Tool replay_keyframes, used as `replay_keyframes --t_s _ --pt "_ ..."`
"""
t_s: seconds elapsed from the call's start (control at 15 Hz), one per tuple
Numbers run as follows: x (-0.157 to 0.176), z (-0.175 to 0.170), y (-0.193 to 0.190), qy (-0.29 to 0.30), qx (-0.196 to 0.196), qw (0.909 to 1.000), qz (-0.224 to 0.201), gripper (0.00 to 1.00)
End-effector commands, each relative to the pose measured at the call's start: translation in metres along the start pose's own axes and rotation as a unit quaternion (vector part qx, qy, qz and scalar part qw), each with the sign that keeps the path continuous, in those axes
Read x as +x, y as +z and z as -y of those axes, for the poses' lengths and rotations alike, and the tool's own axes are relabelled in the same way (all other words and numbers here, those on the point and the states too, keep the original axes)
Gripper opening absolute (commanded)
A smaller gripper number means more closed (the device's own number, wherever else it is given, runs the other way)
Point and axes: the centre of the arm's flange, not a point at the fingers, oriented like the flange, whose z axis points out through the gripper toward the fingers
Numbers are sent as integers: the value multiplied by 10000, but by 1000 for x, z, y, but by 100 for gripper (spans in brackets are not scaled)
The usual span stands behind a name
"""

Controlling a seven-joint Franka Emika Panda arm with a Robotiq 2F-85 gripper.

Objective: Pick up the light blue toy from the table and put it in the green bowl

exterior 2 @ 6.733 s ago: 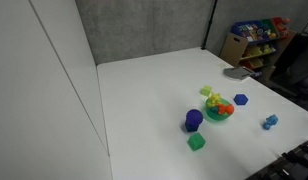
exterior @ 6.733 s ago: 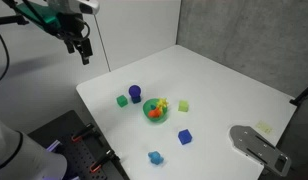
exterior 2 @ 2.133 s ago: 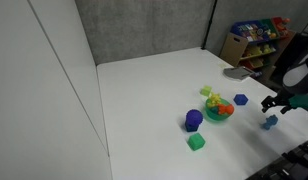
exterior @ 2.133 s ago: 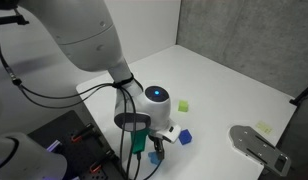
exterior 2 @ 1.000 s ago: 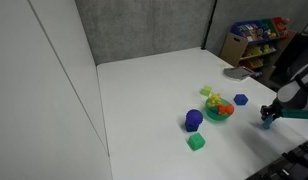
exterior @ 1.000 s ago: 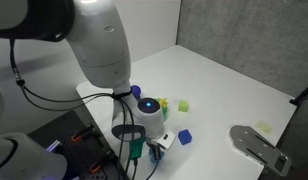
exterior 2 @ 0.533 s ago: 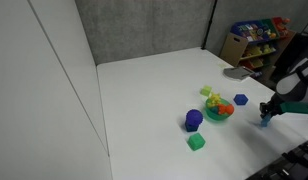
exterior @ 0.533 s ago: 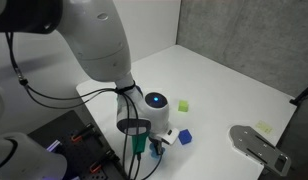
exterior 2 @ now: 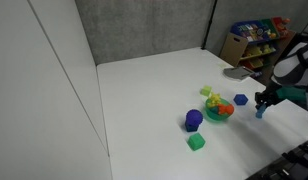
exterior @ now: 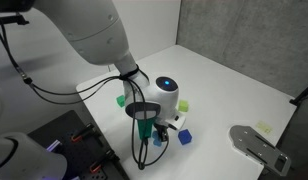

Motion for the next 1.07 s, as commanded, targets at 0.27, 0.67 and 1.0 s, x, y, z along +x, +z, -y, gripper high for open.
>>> replay_keyframes --t_s 0.27,0.67,1.0 --pt "9 78 -72 -188 142 9995 -206 10" --pt "7 140 -104 -278 278 9984 -415 10" --pt "-2 181 -106 -376 374 9975 -459 10"
